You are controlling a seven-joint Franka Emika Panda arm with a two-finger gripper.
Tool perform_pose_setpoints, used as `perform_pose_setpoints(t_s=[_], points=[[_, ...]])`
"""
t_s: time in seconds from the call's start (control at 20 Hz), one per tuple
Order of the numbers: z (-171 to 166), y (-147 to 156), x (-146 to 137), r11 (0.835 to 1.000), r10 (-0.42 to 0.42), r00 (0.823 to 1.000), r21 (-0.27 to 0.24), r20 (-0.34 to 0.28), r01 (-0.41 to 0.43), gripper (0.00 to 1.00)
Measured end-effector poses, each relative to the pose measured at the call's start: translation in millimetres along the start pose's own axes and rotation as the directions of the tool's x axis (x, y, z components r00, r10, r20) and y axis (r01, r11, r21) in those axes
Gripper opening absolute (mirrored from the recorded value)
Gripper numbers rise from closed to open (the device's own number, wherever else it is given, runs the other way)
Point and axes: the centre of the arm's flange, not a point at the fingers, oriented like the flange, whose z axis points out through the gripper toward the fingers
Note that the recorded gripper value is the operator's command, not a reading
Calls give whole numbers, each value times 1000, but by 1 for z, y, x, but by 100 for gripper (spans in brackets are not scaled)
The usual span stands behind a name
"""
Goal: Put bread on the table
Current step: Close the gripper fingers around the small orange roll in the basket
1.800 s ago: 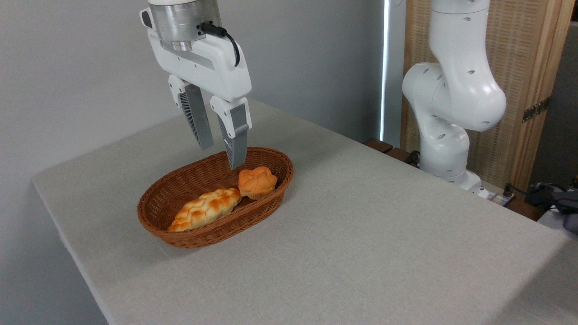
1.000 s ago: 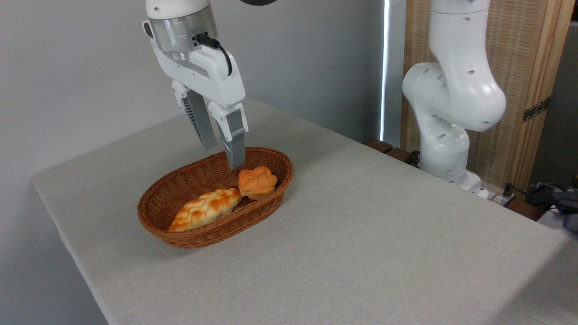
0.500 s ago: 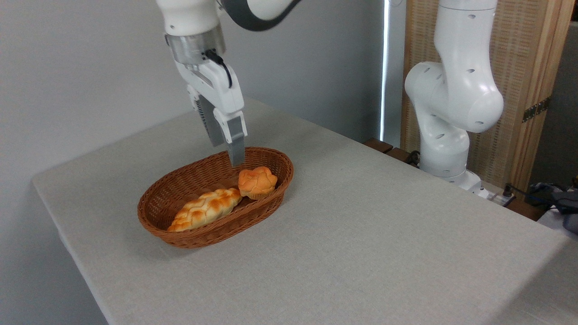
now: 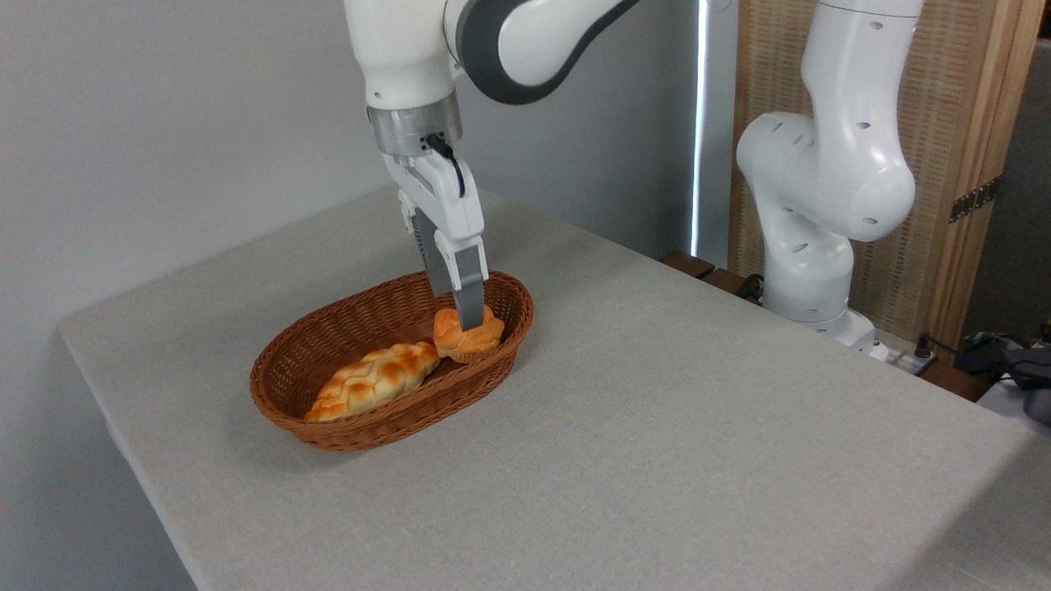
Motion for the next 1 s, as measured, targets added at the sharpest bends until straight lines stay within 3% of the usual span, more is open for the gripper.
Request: perform_pose_setpoints(t_s=[0.45, 0.75, 1.0], points=[[12, 2, -2, 1000, 7, 1000, -5, 9, -7, 100], [28, 8, 0, 1000, 18, 1000, 10, -7, -18, 100], [27, 10, 1, 1000, 6, 1000, -8, -25, -6, 100]])
